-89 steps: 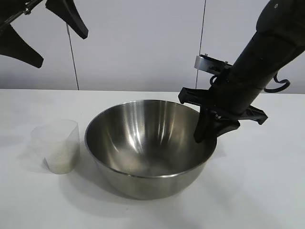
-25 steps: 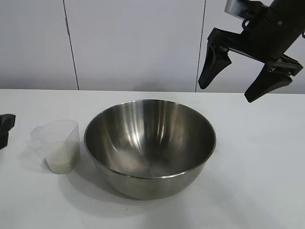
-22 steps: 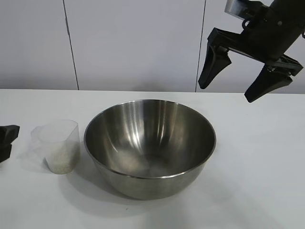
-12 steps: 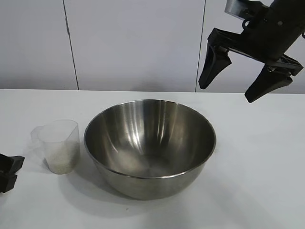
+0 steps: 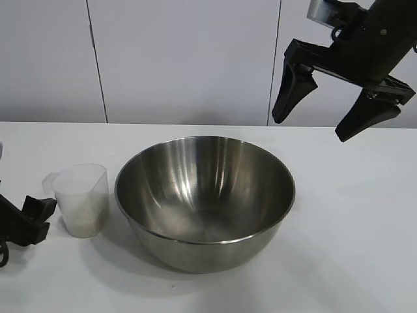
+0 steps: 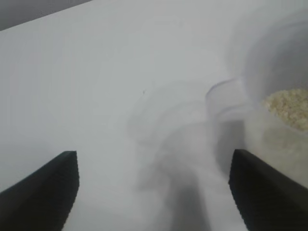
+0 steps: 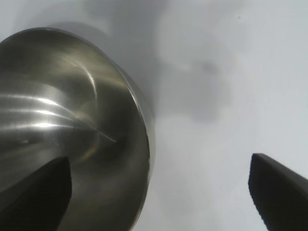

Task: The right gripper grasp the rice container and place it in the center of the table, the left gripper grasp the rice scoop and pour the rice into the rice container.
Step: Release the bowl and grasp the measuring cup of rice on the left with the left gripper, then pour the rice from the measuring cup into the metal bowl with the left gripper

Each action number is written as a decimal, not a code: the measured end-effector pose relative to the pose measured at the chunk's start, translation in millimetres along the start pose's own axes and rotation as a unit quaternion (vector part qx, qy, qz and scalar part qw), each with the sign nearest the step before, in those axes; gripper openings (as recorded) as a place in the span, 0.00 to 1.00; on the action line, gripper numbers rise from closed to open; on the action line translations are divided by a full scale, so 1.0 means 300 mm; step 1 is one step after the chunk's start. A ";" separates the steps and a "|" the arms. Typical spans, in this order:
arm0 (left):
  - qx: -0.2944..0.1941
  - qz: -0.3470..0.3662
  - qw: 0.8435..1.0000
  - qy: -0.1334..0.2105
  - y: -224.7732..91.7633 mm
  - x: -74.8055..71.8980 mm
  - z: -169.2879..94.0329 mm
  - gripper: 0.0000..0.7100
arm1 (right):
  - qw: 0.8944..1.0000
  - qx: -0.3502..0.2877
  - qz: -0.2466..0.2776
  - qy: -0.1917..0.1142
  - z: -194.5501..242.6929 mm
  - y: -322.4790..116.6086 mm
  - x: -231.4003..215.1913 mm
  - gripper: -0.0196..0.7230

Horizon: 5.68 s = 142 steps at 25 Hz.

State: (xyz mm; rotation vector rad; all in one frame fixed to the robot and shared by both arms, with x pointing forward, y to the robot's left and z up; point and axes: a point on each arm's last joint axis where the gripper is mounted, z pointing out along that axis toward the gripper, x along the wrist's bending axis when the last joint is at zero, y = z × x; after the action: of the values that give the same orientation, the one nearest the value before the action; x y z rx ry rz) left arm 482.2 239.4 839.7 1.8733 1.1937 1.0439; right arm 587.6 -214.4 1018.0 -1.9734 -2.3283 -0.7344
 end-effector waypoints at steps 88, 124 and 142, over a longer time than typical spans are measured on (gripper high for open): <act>-0.113 0.230 0.962 -0.093 0.642 -0.046 -0.055 0.02 | 1.000 0.002 -0.006 -0.012 0.000 -0.001 -0.007 0.96; -0.266 0.846 0.461 0.033 0.634 -0.418 -0.019 0.01 | 0.999 0.006 -0.024 -0.034 0.000 -0.003 -0.021 0.96; -0.312 0.870 0.371 0.090 0.661 -0.435 -0.039 0.01 | 0.999 0.006 -0.025 -0.035 0.000 -0.004 -0.022 0.96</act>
State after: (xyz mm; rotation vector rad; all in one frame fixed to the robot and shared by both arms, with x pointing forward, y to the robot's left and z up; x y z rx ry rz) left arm 515.0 49.5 978.8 1.6907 -1.7746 2.0926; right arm 587.9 -220.6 1015.9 -1.9752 -2.4231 -0.6609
